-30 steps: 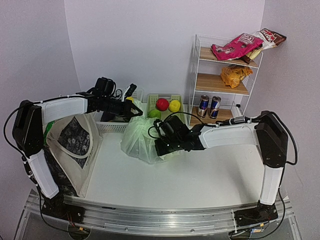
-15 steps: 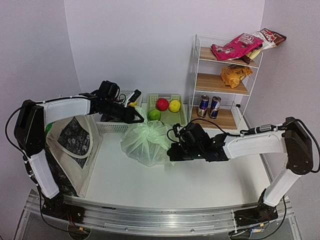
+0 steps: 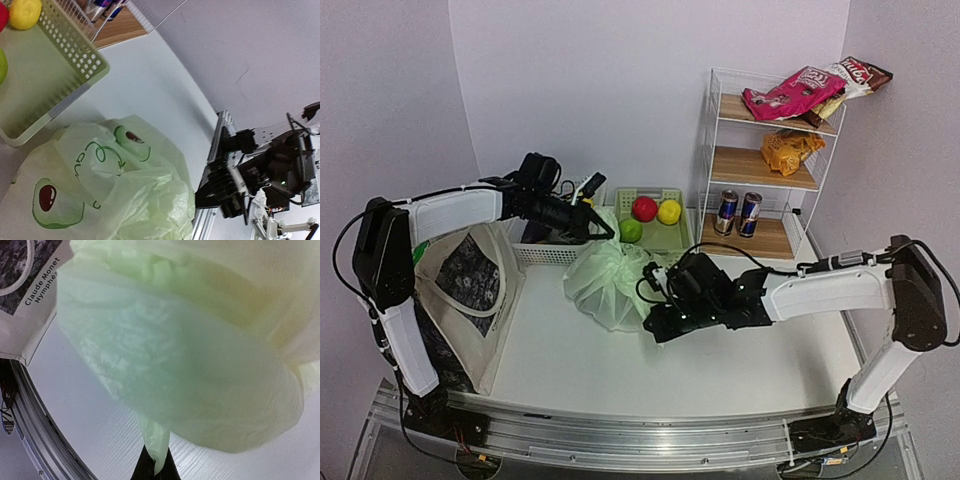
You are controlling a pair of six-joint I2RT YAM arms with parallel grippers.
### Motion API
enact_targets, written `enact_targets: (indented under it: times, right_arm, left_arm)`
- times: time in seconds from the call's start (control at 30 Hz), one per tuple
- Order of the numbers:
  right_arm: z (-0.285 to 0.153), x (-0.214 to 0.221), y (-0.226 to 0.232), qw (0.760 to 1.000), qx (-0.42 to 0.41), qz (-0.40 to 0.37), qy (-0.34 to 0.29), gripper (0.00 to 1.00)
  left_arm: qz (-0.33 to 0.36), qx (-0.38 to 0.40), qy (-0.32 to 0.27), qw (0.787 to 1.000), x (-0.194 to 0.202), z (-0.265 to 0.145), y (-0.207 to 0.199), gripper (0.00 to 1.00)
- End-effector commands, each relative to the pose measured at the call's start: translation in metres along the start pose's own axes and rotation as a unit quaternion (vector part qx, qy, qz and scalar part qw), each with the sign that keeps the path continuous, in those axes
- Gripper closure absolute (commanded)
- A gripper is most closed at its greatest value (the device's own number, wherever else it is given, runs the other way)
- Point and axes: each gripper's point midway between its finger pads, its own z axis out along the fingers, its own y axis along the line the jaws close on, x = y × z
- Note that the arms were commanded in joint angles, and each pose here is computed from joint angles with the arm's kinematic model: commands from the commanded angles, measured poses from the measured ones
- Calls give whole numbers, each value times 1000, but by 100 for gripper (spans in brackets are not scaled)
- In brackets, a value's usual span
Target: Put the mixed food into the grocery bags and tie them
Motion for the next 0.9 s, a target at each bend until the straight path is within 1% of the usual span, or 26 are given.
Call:
enact_targets:
  times: [0.0, 0.1, 0.17, 0.3, 0.4, 0.5, 0.6, 0.73, 0.87]
  right_arm:
    - [-1, 76, -9, 979, 20, -87, 185, 100]
    - [5, 97, -16, 971, 29, -83, 224, 100]
    - [7, 109, -20, 967, 32, -75, 241, 100]
    - [8, 143, -30, 956, 41, -63, 282, 100]
    - [7, 174, -38, 945, 58, -76, 314, 100]
    - [6, 207, -45, 929, 79, -93, 349, 100]
    - [7, 229, -53, 919, 99, -82, 373, 100]
    - [9, 232, -55, 922, 104, -70, 365, 100]
    - [1, 241, -60, 919, 107, -61, 373, 100]
  left_arm:
    - [47, 71, -114, 990, -97, -54, -56, 100]
    - [53, 90, -134, 985, -111, -63, -70, 100]
    - [56, 85, -146, 984, -119, -69, -72, 100]
    - [26, 49, -182, 982, -137, -88, -39, 100]
    - [18, 8, -201, 979, -146, -98, -13, 100]
    - [54, -48, -207, 976, -146, -97, 9, 100]
    - [92, -112, -194, 970, -134, -90, 42, 100]
    - [129, -173, -167, 962, -111, -81, 79, 100]
    - [144, -213, -171, 951, -111, -86, 103, 100]
